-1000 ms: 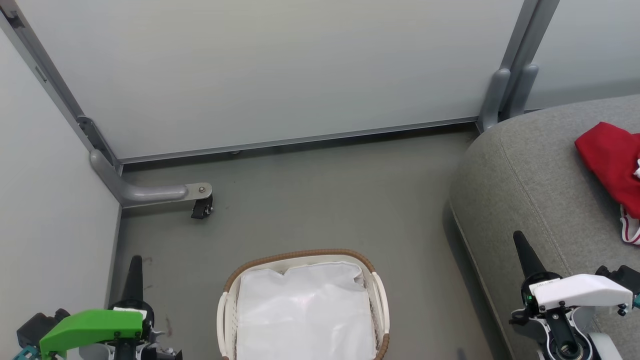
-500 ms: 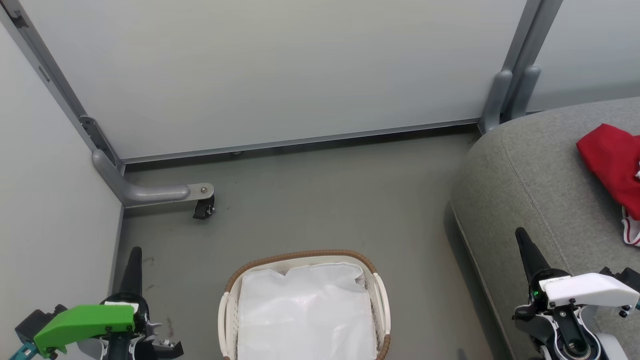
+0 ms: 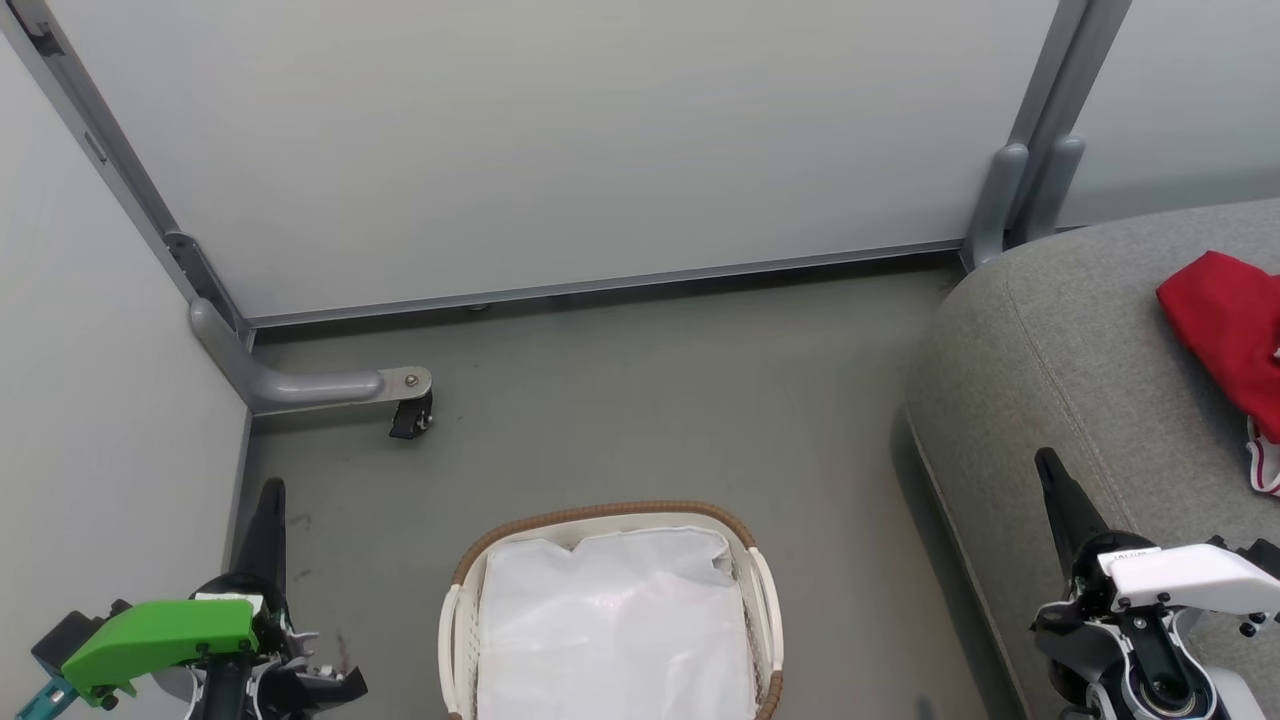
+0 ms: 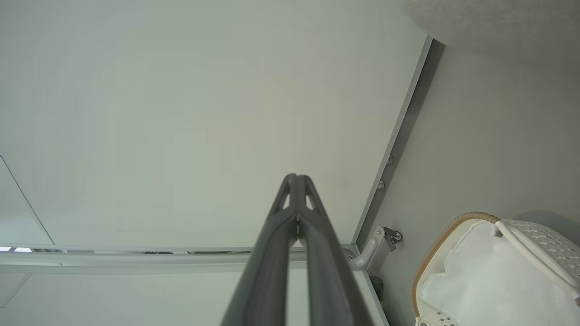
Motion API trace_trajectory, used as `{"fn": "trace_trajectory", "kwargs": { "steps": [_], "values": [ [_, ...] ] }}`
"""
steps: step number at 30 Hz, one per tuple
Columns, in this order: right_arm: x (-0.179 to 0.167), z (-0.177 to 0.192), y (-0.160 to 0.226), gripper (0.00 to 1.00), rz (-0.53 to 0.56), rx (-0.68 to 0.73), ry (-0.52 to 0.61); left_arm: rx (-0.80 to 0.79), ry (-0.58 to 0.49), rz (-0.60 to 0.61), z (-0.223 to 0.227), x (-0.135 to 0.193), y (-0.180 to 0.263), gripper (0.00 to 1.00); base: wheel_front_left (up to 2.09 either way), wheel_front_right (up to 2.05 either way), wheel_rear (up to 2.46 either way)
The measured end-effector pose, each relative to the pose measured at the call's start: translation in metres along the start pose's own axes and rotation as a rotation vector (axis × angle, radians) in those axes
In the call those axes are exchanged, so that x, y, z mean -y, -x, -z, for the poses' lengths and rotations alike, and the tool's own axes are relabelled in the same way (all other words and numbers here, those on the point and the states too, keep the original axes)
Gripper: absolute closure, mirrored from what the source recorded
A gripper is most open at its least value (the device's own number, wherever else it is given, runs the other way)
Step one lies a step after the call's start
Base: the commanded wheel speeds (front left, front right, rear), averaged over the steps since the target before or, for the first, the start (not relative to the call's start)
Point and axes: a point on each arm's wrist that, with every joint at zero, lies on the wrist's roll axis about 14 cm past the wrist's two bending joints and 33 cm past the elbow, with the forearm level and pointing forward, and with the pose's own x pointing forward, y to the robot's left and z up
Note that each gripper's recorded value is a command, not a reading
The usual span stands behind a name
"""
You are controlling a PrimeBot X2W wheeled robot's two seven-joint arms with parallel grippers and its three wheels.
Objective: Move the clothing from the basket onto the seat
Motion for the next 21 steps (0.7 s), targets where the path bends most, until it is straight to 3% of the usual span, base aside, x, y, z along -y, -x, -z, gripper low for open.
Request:
{"fn": "trace_trajectory", "kwargs": {
  "steps": [13, 21],
  "values": [
    [-0.0068, -0.0003, -0.0009, 1.00, -0.026, -0.007, -0.092, -0.002, 0.083, 0.034, -0.0019, 0.0097, -0.0016, 1.00, 0.00, 0.00, 0.00],
    [-0.0070, -0.0003, -0.0009, 1.00, -0.027, -0.008, -0.092, -0.002, 0.083, 0.035, -0.0020, 0.0102, -0.0017, 1.00, 0.00, 0.00, 0.00]
  ]
}}
